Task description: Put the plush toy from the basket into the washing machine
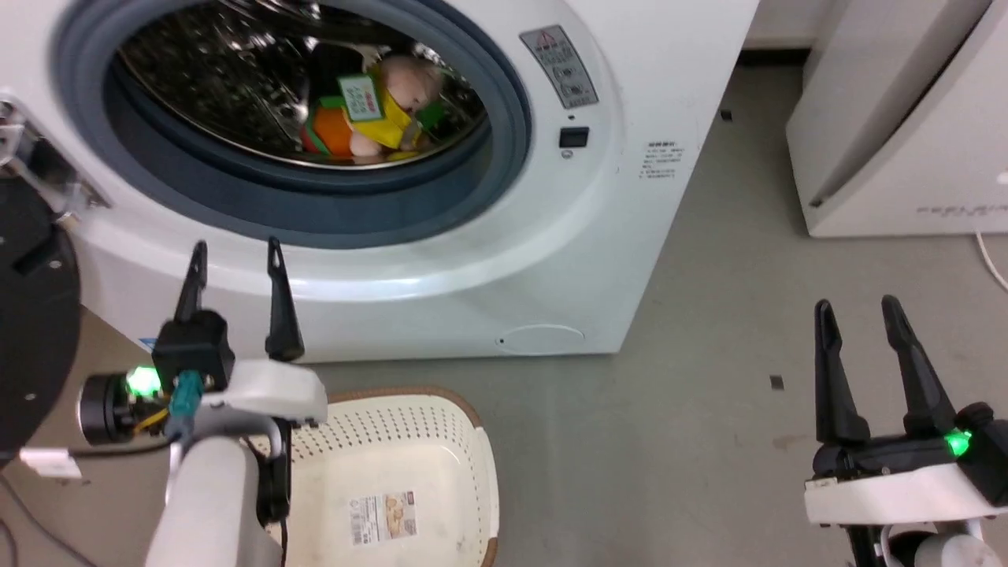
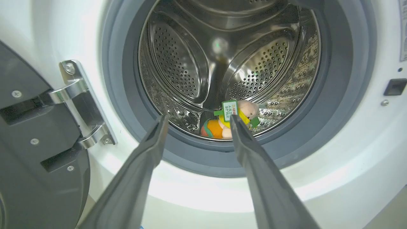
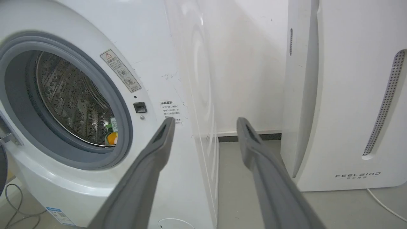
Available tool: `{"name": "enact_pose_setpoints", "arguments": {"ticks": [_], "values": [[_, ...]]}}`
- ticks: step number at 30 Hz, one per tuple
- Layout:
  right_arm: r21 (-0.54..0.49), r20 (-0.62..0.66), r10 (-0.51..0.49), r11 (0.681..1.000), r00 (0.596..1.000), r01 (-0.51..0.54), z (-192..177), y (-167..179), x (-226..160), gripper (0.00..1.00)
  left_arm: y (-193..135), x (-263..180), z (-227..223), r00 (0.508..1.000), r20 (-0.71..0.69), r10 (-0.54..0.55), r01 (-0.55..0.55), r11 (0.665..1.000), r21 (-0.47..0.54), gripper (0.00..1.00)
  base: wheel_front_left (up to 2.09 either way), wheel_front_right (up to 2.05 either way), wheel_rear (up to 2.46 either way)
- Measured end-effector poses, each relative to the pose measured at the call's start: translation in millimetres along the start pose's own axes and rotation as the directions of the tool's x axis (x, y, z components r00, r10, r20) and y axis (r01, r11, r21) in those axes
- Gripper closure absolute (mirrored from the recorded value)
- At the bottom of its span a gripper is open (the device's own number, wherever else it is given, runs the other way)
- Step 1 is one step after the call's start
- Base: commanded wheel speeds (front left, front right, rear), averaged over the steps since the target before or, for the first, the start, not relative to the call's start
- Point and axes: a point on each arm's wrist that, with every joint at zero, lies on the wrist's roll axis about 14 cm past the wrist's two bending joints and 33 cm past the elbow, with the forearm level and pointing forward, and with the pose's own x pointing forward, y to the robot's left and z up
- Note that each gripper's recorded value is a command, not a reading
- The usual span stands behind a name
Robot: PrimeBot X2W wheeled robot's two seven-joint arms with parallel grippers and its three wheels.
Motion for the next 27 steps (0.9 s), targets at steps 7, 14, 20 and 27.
{"name": "enact_pose_setpoints", "arguments": {"ticks": [7, 14, 20, 27], "values": [[-0.016, 0.020, 0.015, 1.000, 1.000, -0.015, 11.9, 5.7, -13.2, 0.00, 11.7, -46.8, 5.0, 0.999, -0.005, 0.033, -0.033, 0.999, -0.017, 0.00, 0.00, 0.00, 0.00], [-0.035, 0.005, 0.022, 0.999, 1.000, -0.022, 11.5, 7.9, -26.8, 0.00, 18.8, -87.8, -2.4, 0.998, -0.041, 0.054, -0.055, 0.998, -0.020, 0.00, 0.00, 0.00, 0.00], [-0.038, -0.016, 0.025, 0.999, 1.000, -0.025, 7.0, 9.1, -37.6, 0.00, 16.5, -111.7, -10.8, 0.996, -0.076, 0.039, -0.041, 0.999, -0.027, 0.00, 0.00, 0.00, 0.00], [-0.036, -0.019, 0.033, 0.999, 0.999, -0.034, 6.4, 11.9, -37.9, 0.00, 13.2, -117.6, -10.4, 0.997, -0.077, 0.021, -0.024, 0.999, -0.030, 0.00, 0.00, 0.00, 0.00]]}}
